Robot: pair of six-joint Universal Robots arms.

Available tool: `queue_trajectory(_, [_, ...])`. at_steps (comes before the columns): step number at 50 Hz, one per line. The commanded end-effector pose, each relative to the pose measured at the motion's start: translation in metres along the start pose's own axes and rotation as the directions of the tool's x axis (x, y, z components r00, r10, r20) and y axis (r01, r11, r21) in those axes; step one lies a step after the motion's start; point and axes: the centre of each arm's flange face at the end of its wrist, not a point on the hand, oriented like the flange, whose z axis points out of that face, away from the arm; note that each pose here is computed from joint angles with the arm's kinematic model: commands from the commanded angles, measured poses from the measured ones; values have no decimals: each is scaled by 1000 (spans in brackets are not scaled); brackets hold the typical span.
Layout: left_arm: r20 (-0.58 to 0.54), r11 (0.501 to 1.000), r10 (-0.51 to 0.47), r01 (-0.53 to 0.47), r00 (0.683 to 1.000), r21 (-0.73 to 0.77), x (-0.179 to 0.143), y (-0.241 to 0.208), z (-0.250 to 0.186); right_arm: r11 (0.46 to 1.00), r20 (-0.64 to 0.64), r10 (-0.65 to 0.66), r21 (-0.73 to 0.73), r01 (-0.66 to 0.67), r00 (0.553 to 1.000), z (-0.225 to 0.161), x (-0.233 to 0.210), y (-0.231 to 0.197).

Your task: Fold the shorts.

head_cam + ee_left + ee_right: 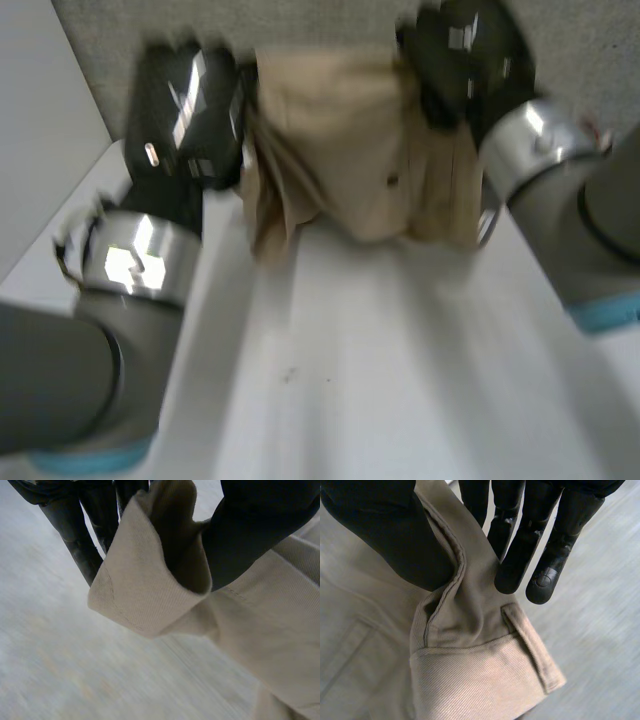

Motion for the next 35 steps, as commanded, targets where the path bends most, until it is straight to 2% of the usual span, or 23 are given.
queue_trajectory(1, [-191,946,-5,-58,982,-320,41,84,-73,928,171,74,-371,-5,983,-52,-38,79])
queue_trajectory(4, [-215,930,-8,-72,977,-361,44,92,-86,891,218,94,-454,16,971,-58,-51,102])
queue_trajectory(10, [-186,950,-29,-30,982,-311,30,57,-84,890,185,115,-456,-18,976,-57,-46,100])
queue_trajectory(14, [-152,955,-98,50,984,-292,17,29,-84,888,117,185,-446,-115,976,-58,-36,88])
queue_trajectory(16, [-130,953,-140,98,982,-287,8,16,-85,871,48,256,-445,-208,966,-60,-25,86])
queue_trajectory(22, [-91,929,-250,213,964,-301,-7,-5,-91,826,-81,402,-397,-399,912,-69,-1,69])
queue_trajectory(29, [-6,878,-343,318,939,-357,-23,-6,-92,830,-138,383,-381,-406,913,-93,19,59])
queue_trajectory(35, [117,838,-366,382,923,-390,-44,9,-82,808,-85,393,-442,-388,915,-117,6,65])
